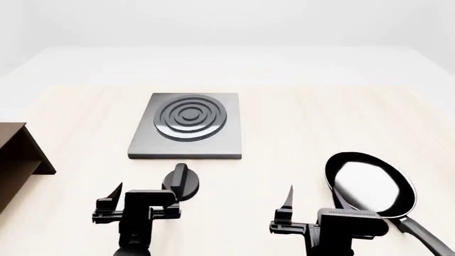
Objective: Turn on the stove and put the frying pan on it.
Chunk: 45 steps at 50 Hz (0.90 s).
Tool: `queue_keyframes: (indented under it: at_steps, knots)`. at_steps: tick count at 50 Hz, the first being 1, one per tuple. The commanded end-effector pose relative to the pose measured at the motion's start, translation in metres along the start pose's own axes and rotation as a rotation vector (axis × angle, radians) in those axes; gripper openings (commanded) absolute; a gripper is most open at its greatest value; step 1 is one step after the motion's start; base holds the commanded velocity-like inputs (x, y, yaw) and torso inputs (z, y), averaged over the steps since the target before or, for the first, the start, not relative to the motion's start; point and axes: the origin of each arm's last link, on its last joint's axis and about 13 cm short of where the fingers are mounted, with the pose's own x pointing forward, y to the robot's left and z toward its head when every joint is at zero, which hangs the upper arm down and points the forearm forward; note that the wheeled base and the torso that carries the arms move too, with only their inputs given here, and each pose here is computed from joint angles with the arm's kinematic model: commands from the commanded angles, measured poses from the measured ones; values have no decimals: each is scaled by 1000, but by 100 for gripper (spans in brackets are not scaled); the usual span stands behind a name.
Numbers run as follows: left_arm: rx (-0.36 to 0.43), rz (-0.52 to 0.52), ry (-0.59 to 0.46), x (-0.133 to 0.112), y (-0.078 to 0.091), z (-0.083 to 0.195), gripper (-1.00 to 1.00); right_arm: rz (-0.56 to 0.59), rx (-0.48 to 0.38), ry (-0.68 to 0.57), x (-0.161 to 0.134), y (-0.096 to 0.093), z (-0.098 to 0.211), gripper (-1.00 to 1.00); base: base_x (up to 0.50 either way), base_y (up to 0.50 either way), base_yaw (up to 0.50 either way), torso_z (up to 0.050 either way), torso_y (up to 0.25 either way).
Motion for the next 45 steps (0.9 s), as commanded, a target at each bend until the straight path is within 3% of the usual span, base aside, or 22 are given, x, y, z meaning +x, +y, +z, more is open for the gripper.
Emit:
queue_keyframes:
  at_steps: [1,9,23,30,40,45]
  knots:
    - [-11,-52,7,8,-10,2,100,0,28,8,0,-1,-1,100,0,0,0,0,0]
    - [4,-90,1,9,-19,3,100,13,28,16,-1,0,-3,100,0,0,0,0,0]
    - [12,-256,-49,-27,-34,10,100,17,25,28,-1,0,-5,100,0,0,0,0,0]
    - [-55,-311,-110,-50,-27,35,100,13,25,36,0,-1,-5,100,0,0,0,0,0]
    - [-121,-259,-170,-60,-5,68,100,33,37,49,0,-2,1,100,0,0,0,0,0]
    - [-110,-244,-175,-63,1,69,100,54,9,32,0,-3,11,100,0,0,0,0,0]
